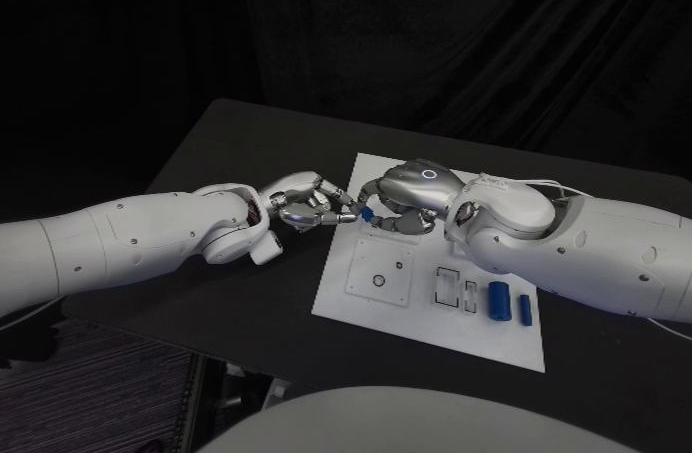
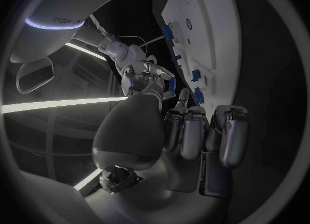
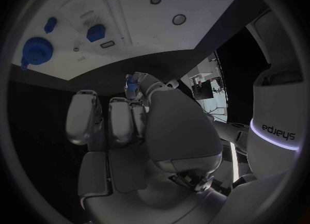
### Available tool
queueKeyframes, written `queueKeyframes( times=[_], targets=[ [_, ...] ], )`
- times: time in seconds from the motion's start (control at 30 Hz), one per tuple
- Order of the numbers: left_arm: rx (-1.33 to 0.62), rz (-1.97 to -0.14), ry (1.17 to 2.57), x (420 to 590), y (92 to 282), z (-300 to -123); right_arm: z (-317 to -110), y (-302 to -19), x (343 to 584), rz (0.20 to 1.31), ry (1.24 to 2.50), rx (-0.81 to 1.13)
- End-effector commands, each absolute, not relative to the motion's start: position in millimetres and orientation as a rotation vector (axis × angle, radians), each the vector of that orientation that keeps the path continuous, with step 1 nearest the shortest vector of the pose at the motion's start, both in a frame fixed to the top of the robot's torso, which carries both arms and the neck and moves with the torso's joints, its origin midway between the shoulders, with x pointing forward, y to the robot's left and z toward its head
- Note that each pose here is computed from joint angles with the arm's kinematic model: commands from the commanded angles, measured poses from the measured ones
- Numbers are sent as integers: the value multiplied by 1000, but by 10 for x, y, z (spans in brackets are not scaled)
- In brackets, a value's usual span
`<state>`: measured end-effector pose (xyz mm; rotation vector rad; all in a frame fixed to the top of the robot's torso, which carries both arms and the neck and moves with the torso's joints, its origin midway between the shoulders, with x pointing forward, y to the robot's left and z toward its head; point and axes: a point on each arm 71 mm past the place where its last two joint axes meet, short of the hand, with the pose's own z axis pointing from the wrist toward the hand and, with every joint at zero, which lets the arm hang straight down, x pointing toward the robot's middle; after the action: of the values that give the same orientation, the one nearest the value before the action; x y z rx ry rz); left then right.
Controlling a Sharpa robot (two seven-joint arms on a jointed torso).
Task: Assemble the parts on the task board
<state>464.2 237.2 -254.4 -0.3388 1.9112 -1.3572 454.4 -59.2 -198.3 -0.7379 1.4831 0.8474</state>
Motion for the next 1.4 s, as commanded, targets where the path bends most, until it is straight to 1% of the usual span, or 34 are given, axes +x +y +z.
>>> queueKeyframes(
  times=[0.03, 0.47, 0.73, 0.93, 1.4],
  targets=[
    [-343, -1439, 1955, 4588, 2335, -2551, -1990, -569, 4496, 864, 1477, -810],
    [-367, -1396, 2029, 4565, 2323, -2596, -2007, -528, 4437, 889, 1490, -846],
    [-367, -1393, 2057, 4552, 2268, -2612, -2028, -471, 4386, 908, 1507, -889],
    [-365, -1394, 2075, 4544, 2232, -2625, -2041, -436, 4355, 906, 1505, -931],
    [-368, -1388, 2117, 4527, 2213, -2652, -2098, -434, 4371, 856, 1572, -949]
  ],
)
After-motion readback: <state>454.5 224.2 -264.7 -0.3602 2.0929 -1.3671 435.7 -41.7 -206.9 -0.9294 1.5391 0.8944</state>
